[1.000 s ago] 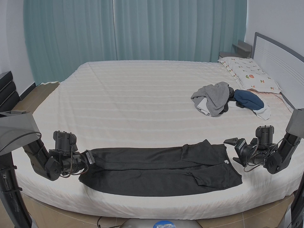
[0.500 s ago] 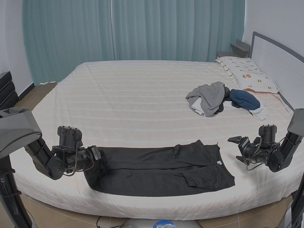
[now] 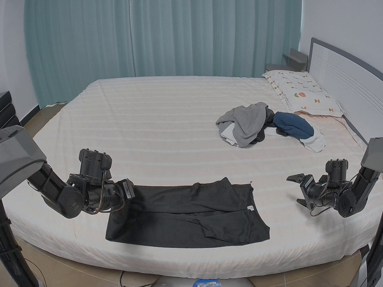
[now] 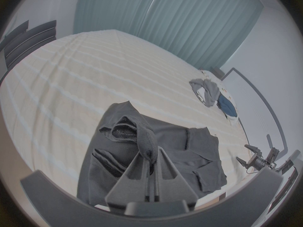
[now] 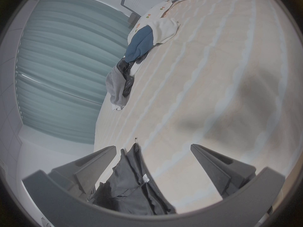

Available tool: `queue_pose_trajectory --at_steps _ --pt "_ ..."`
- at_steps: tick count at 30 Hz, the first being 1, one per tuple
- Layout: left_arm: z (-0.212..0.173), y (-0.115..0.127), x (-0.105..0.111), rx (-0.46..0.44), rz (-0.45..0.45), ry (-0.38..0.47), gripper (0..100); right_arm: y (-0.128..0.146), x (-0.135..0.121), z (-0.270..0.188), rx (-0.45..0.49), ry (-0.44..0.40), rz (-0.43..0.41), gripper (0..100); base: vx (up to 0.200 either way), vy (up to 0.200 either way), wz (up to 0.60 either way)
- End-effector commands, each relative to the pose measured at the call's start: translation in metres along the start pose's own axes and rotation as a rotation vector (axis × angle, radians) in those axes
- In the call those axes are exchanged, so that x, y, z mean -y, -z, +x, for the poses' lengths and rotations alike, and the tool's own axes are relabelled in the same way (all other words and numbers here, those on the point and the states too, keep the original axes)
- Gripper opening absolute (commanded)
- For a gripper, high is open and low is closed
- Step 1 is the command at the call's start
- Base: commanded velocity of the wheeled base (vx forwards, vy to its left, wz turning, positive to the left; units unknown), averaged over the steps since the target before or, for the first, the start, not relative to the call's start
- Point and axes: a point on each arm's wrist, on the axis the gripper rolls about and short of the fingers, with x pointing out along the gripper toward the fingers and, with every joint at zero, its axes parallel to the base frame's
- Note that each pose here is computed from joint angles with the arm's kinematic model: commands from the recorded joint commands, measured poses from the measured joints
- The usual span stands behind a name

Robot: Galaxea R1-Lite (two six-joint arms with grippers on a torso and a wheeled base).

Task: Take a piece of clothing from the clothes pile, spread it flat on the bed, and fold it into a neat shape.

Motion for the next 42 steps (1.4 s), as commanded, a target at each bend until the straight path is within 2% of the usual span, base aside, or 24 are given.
queue_pose_trajectory --at_steps 1,7,14,18,21,25,31,34,35,39,42 --pt "-0.017 -0.014 0.034 0.015 0.041 0.066 0 0.001 0.0 -0.001 -0.007 -0.002 -0.002 100 0.0 -0.2 0.0" --pt "-0.019 -0.008 0.069 -0.023 0.058 0.091 0 0.003 -0.001 -0.001 -0.011 0.0 -0.003 100 0.0 -0.2 0.0" --pt "-0.009 -0.002 0.094 -0.102 0.098 0.084 0 0.002 -0.001 -0.001 -0.01 -0.003 -0.003 100 0.0 -0.2 0.0" --pt "0.005 0.003 0.105 -0.128 0.087 0.088 0 0.003 -0.001 -0.001 -0.011 -0.002 -0.002 100 0.0 -0.2 0.0" --pt "0.017 0.01 0.109 -0.153 0.087 0.08 0 0.003 -0.001 -0.001 -0.011 0.0 -0.003 100 0.0 -0.2 0.0" --pt "0.028 0.021 0.109 -0.186 0.095 0.065 0 0.003 0.0 0.0 -0.013 0.002 -0.002 100 0.0 0.0 0.0" --pt "0.034 0.021 0.112 -0.188 0.008 0.061 0 0.004 0.0 0.0 -0.017 0.003 -0.003 100 0.0 0.0 0.0" --pt "0.034 0.024 0.111 -0.204 0.008 0.06 0 0.005 0.0 0.001 -0.018 0.003 -0.004 100 0.0 0.0 0.0" --pt "0.033 0.025 0.111 -0.206 0.009 0.062 100 0.005 0.0 0.001 -0.018 0.003 -0.004 100 0.0 0.0 0.0" --pt "0.032 0.025 0.113 -0.209 0.005 0.071 100 0.007 -0.001 0.001 -0.025 0.004 -0.007 100 0.0 0.0 0.0" --pt "0.028 0.023 0.114 -0.206 -0.06 0.072 100 0.011 -0.002 0.001 -0.035 0.0 -0.013 100 0.0 0.0 0.0"
